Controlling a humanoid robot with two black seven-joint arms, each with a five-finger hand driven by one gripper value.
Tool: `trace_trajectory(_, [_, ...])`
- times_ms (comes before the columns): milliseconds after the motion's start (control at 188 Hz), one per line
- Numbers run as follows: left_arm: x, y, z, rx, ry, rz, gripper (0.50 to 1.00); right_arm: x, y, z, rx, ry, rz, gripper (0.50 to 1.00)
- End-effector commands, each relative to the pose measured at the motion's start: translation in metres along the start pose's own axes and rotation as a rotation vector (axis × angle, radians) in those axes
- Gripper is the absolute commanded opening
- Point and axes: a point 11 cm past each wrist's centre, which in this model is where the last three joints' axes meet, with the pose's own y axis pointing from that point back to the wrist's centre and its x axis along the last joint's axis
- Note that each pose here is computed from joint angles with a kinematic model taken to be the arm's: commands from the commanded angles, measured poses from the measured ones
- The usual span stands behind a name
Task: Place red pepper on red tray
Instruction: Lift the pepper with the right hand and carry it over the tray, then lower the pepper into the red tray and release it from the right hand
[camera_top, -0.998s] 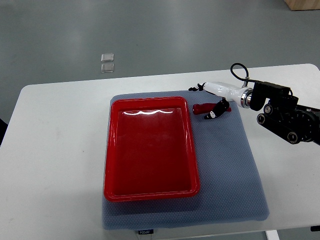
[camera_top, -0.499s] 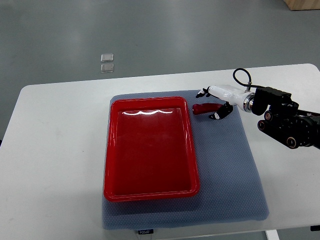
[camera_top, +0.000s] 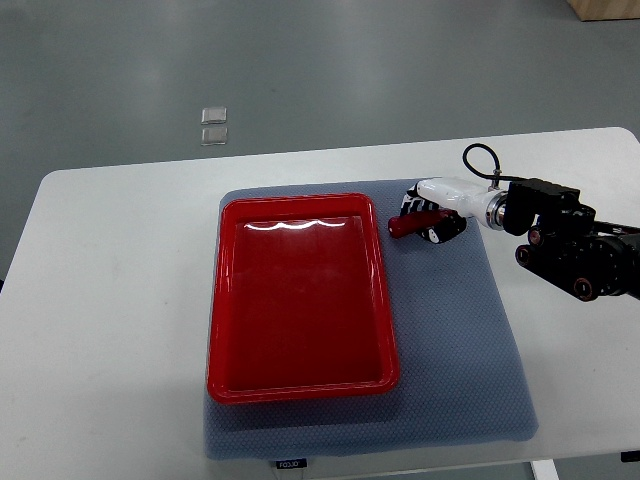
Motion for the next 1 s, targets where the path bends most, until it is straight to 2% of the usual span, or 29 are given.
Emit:
trace_trajectory(0, [0.0, 0.0, 0.0, 0.0, 0.0, 0.0, 1.0, 0.001, 0.0, 0.0, 0.0, 0.006, 0.0, 0.5])
trace_trajectory(181, [0.0, 0.0, 0.0, 0.0, 0.001, 0.0, 1.0, 0.02, 0.002, -0.001, 0.006, 0.015, 0.026, 0.5])
trace_trajectory(196, [0.0, 0.0, 0.0, 0.0, 0.0, 0.0, 1.0, 0.032, 0.006, -0.001, 0.013, 0.018, 0.03, 0.5])
trace_trajectory(281, [0.0, 0.0, 0.0, 0.0, 0.001, 0.0, 1.0, 0.05, 0.017, 0.004, 0.016, 0.016, 0.031, 0.5])
trace_trajectory(435, [0.0, 0.0, 0.0, 0.0, 0.001, 0.0, 1.0, 0.073, 0.027, -0.018, 0.092, -0.014, 0.042, 0.5])
trace_trajectory(441, [0.0, 0.0, 0.0, 0.0, 0.001, 0.0, 1.0, 0.086, 0.032, -0.032, 0.139, -0.049, 0.04, 0.5])
trace_trajectory(462, [0.0, 0.0, 0.0, 0.0, 0.001, 0.0, 1.0, 0.09, 0.033, -0.039, 0.161, -0.064, 0.038, 0.5])
trace_trajectory(558, [0.0, 0.0, 0.0, 0.0, 0.001, 0.0, 1.0, 0.095, 0.032, -0.053, 0.2, -0.087, 0.028, 0.5])
trace_trajectory(563, [0.001, 0.0, 0.0, 0.0, 0.001, 0.002, 1.0, 0.098, 0.029, -0.069, 0.236, -0.086, 0.019, 0.5])
trace_trajectory(589, [0.001, 0.0, 0.0, 0.0, 0.001, 0.003, 1.0, 0.099, 0.026, -0.076, 0.251, -0.083, 0.018, 0.5])
trace_trajectory(621, [0.002, 0.0, 0.0, 0.0, 0.001, 0.005, 1.0, 0.095, 0.021, -0.091, 0.28, -0.081, 0.006, 0.5])
trace_trajectory(669, [0.002, 0.0, 0.0, 0.0, 0.001, 0.005, 1.0, 0.095, 0.021, -0.091, 0.28, -0.081, 0.006, 0.5])
trace_trajectory(674, [0.003, 0.0, 0.0, 0.001, 0.001, 0.008, 1.0, 0.089, 0.01, -0.114, 0.314, -0.066, -0.018, 0.5])
trace_trajectory(685, [0.003, 0.0, 0.0, 0.001, 0.001, 0.008, 1.0, 0.087, 0.008, -0.119, 0.321, -0.063, -0.022, 0.5])
trace_trajectory(823, [0.003, 0.0, 0.0, 0.001, 0.001, 0.008, 1.0, 0.051, -0.019, -0.167, 0.372, -0.011, -0.105, 0.5])
trace_trajectory(993, [0.003, 0.0, 0.0, 0.001, 0.003, 0.009, 1.0, 0.012, -0.035, -0.195, 0.398, 0.029, -0.157, 0.5])
